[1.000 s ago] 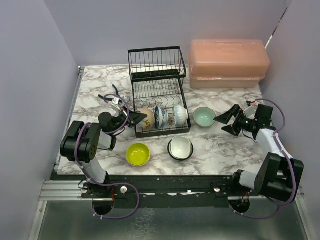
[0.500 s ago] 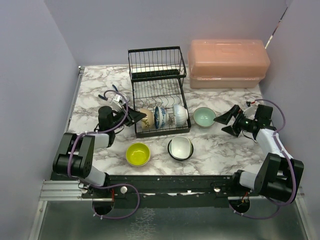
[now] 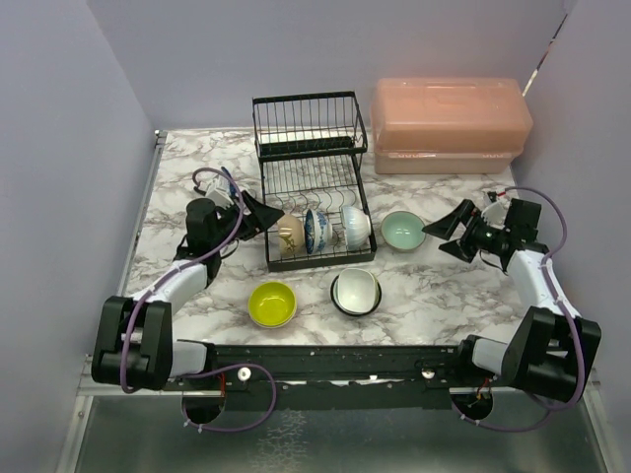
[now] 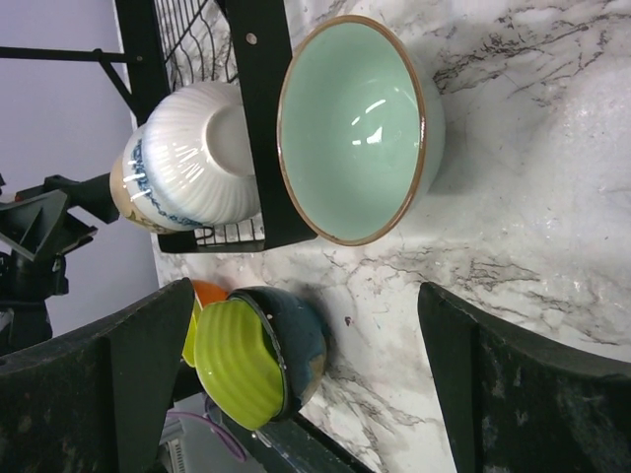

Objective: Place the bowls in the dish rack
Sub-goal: Place the bowl in the dish rack, then pick up the bowl from the center of the board.

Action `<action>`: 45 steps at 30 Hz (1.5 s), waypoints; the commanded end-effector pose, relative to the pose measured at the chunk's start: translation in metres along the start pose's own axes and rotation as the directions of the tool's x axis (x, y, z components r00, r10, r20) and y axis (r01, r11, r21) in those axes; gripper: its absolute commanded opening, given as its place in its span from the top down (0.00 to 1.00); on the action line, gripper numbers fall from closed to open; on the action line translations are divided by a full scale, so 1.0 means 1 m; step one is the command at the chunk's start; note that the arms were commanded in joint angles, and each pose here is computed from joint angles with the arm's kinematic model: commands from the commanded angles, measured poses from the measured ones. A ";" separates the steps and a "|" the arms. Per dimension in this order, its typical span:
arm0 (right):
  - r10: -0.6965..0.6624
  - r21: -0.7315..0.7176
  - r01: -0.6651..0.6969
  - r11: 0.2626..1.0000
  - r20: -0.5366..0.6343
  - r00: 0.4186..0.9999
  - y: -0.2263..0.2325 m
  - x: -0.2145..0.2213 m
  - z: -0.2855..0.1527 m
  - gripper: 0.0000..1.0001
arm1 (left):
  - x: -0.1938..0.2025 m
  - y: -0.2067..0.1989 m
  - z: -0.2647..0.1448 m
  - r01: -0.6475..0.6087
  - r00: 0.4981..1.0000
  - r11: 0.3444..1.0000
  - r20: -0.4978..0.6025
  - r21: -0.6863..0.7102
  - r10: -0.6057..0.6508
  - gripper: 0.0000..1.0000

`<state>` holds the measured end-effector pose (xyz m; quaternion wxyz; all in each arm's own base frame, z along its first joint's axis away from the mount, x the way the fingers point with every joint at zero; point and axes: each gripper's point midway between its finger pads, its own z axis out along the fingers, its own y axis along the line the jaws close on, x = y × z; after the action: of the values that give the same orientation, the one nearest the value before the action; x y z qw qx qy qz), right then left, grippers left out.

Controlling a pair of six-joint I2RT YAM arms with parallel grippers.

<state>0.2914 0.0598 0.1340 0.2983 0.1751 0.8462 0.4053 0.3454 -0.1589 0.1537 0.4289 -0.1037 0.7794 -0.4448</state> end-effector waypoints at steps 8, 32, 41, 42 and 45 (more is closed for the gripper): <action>-0.093 0.054 0.092 0.994 0.014 0.996 0.025 -0.017 -0.003 0.00 | -0.031 -0.007 -0.027 -0.185 0.977 0.975 0.086 -0.124 0.196 0.01; -0.162 0.273 0.171 0.947 -0.053 0.985 0.015 -0.010 0.029 0.00 | -0.006 -0.038 -0.051 -0.191 0.981 0.982 0.020 0.000 0.191 0.01; -0.134 0.346 0.147 0.927 -0.060 0.989 -0.013 0.000 0.033 0.00 | -0.002 -0.078 -0.035 -0.267 0.963 0.962 -0.013 0.054 0.268 0.02; -0.125 0.345 0.140 0.928 -0.063 0.990 -0.015 0.003 0.034 0.00 | 0.002 -0.084 -0.031 -0.282 0.958 0.957 -0.025 0.059 0.284 0.02; -0.099 0.337 0.120 0.934 -0.081 0.992 -0.019 0.012 0.035 0.00 | 0.015 -0.104 -0.016 -0.340 0.936 0.937 -0.065 0.078 0.345 0.02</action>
<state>0.3076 0.0762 0.1103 0.2692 0.1520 0.9187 0.2457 0.2991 -0.1899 0.2227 0.4702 0.0218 0.7793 -0.4137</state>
